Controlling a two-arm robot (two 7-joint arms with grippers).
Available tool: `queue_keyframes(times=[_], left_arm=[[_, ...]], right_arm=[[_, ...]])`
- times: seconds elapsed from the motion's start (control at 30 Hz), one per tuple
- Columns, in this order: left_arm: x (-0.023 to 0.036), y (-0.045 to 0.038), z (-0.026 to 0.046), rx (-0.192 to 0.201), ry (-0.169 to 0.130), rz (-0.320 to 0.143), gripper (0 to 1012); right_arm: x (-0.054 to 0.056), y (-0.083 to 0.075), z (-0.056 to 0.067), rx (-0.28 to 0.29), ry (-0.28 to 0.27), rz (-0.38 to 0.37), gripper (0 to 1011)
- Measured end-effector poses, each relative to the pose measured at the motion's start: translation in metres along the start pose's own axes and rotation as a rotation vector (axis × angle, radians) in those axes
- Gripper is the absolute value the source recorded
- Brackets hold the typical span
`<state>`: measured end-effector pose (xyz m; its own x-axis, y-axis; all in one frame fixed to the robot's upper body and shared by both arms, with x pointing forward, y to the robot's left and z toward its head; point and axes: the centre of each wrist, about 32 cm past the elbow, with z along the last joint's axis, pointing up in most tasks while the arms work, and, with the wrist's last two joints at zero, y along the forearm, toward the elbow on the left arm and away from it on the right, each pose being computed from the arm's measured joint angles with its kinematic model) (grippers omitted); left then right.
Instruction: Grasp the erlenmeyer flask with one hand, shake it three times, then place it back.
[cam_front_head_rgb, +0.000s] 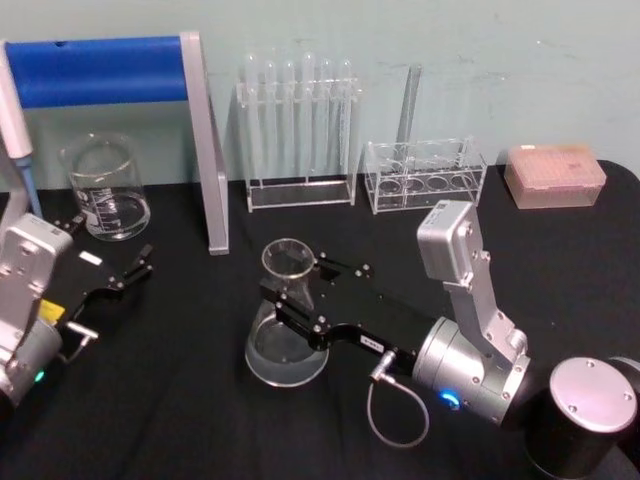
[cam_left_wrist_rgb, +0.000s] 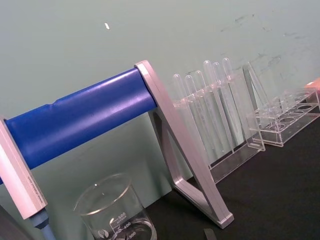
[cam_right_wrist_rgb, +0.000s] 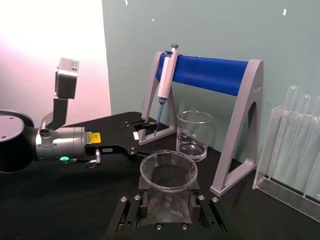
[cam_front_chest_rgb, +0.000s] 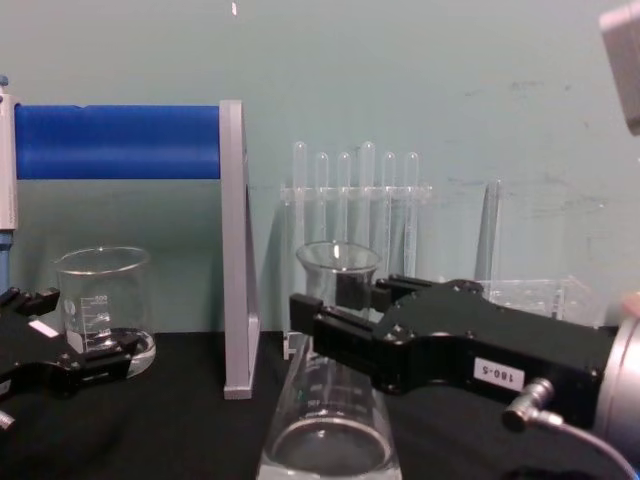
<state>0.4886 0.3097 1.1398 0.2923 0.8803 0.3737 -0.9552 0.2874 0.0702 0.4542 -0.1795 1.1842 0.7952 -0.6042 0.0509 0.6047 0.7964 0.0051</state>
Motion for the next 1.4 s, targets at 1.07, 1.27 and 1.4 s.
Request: queue_keyframes(times=[1.07,1.27,1.4], left_arm=[[0.0,0.0,0.0,0.0,0.0,0.0,1001],[0.0,0.0,0.0,0.0,0.0,0.0,1001],[0.0,0.0,0.0,0.0,0.0,0.0,1001]], right_arm=[[0.067,-0.019,-0.001,-0.007,-0.057,-0.384,449],[0.072,-0.022,-0.001,-0.01,-0.06,-0.416,449],[0.072,-0.022,-0.001,-0.008,-0.06,-0.42,449]])
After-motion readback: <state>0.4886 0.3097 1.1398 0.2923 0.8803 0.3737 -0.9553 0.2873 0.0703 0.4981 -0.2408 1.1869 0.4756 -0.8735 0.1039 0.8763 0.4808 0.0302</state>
